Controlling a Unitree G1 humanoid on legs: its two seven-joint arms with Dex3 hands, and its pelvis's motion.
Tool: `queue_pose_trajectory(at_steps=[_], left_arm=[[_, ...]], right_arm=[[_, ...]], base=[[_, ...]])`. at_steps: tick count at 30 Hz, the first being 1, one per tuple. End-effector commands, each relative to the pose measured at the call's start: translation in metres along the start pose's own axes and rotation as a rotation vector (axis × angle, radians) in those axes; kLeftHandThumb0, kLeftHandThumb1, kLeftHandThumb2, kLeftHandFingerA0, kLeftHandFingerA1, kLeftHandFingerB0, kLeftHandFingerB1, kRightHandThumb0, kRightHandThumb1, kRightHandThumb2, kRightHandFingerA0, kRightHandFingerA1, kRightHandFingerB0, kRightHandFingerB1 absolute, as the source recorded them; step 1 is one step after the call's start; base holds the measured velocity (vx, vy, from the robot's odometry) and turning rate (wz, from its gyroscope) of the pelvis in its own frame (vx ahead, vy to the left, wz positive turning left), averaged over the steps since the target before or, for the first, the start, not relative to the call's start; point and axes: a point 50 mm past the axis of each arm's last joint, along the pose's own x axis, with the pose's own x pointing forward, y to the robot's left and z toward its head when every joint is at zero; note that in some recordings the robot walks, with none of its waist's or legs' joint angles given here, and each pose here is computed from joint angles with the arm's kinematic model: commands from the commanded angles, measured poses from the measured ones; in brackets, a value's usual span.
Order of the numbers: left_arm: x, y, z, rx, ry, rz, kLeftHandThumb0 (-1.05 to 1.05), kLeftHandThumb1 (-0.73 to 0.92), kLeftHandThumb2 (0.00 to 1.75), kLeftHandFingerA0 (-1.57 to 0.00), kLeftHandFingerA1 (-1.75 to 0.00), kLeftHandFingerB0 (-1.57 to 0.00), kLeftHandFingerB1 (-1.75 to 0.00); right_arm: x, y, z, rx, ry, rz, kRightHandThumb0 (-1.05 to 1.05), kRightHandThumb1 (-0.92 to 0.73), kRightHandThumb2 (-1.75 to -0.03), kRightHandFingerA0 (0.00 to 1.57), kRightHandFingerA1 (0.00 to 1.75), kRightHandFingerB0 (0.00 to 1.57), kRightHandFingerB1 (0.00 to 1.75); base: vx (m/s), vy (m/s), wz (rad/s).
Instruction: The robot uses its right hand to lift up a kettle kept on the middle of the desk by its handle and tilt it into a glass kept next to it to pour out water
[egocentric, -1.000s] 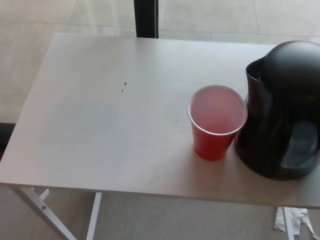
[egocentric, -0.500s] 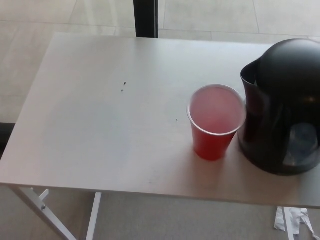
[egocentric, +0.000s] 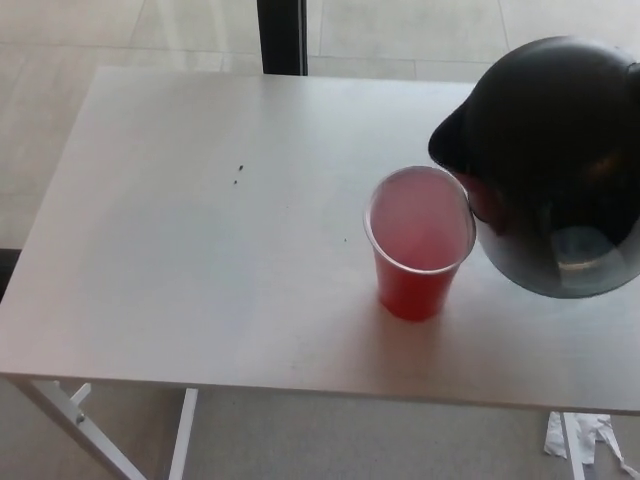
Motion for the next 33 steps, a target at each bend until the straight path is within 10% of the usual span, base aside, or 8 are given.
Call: queue_pose_trajectory(at_steps=[1,9,22,33], left_arm=[[-0.001,0.006,0.005,0.013,-0.016,0.017,-0.73,0.9,0.66,-0.72,-0.58,-0.51,-0.52],[0.0,0.006,0.01,-0.003,-0.022,0.016,-0.74,0.89,0.66,-0.71,-0.56,-0.5,-0.52],[0.0,0.009,0.013,0.001,-0.032,0.021,-0.75,0.89,0.66,-0.71,-0.57,-0.52,-0.53],[-0.001,0.011,0.013,0.013,-0.029,0.027,-0.75,0.9,0.67,-0.72,-0.57,-0.51,-0.53]], right_arm=[[0.001,0.018,0.016,0.031,-0.027,0.104,-0.1,-0.51,-1.24,0.99,1.75,0.85,1.63],[0.005,0.019,0.025,-0.082,0.003,0.128,-0.09,-0.43,-1.43,1.02,1.75,0.87,1.56],[0.017,0.004,0.041,-0.234,-0.127,0.218,-0.13,-0.52,-1.19,0.93,1.75,0.83,1.6],[0.022,0.004,0.062,-0.31,-0.156,0.222,-0.11,-0.45,-1.3,0.94,1.75,0.82,1.63]], base=[[0.0,0.0,0.0],[0.0,0.0,0.0],[0.0,0.0,0.0],[0.0,0.0,0.0]])
